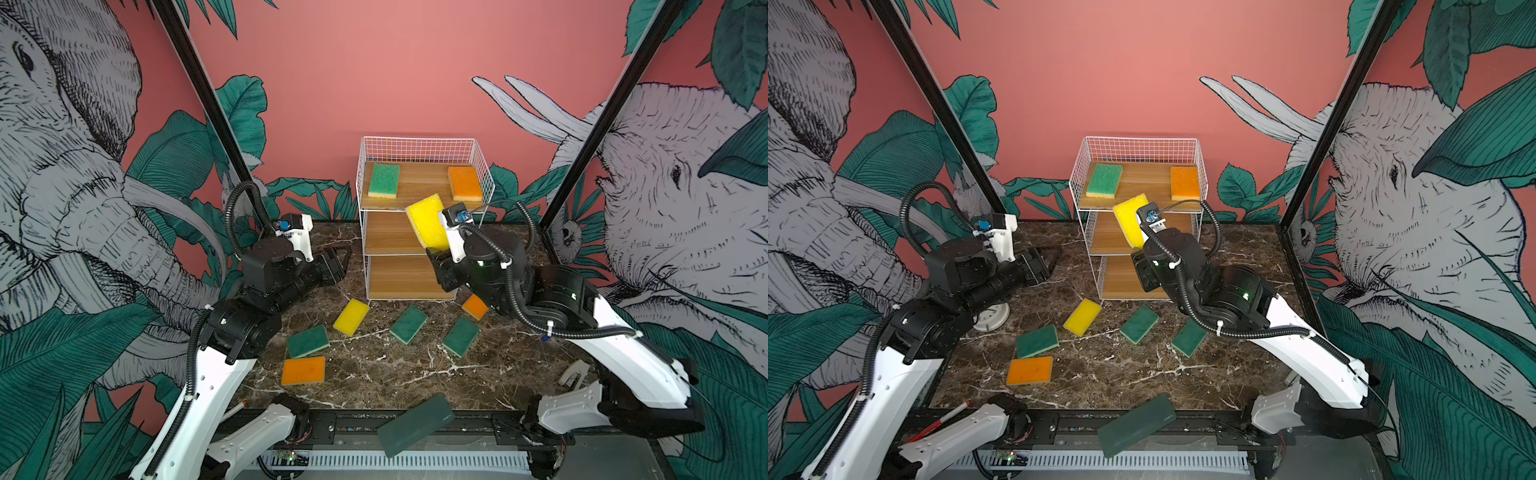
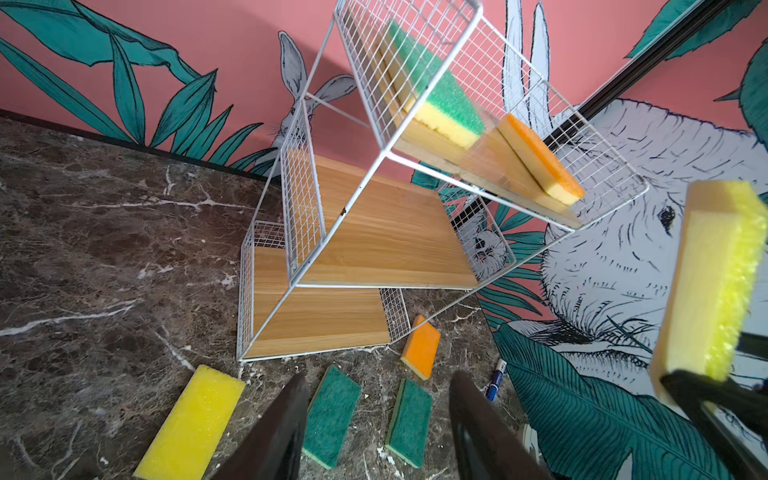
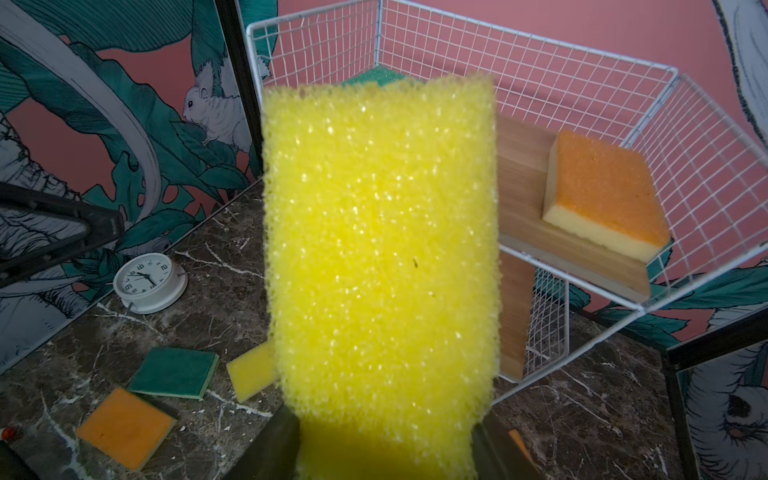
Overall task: Place and organize the cleaning sponges onto the shelf
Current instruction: 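Lift the yellow sponge with the right gripper up toward the shelf's top tier, then lower the yellow sponge onto the top tier between green and orange sponges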
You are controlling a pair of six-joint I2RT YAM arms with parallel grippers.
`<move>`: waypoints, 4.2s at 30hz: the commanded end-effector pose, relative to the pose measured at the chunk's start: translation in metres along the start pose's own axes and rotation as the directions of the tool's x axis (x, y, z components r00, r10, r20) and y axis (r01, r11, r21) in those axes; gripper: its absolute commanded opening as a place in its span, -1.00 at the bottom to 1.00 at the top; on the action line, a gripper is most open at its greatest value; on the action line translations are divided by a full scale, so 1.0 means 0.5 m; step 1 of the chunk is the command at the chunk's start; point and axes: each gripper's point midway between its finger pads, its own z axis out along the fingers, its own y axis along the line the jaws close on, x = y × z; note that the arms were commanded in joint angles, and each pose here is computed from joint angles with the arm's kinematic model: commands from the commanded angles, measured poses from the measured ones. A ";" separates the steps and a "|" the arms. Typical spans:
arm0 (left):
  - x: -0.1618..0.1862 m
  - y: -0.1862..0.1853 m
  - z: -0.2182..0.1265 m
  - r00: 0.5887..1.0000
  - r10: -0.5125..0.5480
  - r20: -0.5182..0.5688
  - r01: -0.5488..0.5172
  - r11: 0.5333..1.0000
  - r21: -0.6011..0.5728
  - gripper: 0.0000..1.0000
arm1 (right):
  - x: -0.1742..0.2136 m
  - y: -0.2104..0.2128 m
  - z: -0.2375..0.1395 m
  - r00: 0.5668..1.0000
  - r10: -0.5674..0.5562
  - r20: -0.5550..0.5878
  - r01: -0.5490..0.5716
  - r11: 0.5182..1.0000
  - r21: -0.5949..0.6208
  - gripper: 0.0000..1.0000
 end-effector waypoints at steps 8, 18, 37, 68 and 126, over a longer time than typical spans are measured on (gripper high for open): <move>-0.056 -0.035 -0.031 0.996 -0.034 0.079 0.031 0.999 0.040 0.12 | -0.097 -0.049 0.053 0.997 0.031 0.068 -0.039 0.993 0.111 0.09; -0.080 -0.032 -0.047 0.992 0.026 0.121 -0.027 1.000 0.003 0.12 | -0.135 -0.082 0.139 0.975 0.193 0.105 -0.207 0.969 0.134 0.08; -0.065 -0.009 -0.012 0.992 0.061 0.114 -0.058 0.998 -0.030 0.12 | -0.132 -0.102 0.249 0.926 0.370 0.073 -0.375 0.924 0.076 0.14; -0.061 0.014 0.009 0.989 0.022 0.150 -0.013 0.998 -0.056 0.13 | -0.102 -0.108 0.267 0.918 0.391 0.064 -0.396 0.907 0.144 0.28; -0.025 0.045 0.022 0.994 0.024 0.104 -0.014 0.995 -0.102 0.16 | -0.083 -0.117 0.295 0.935 0.349 0.059 -0.352 0.903 0.245 0.43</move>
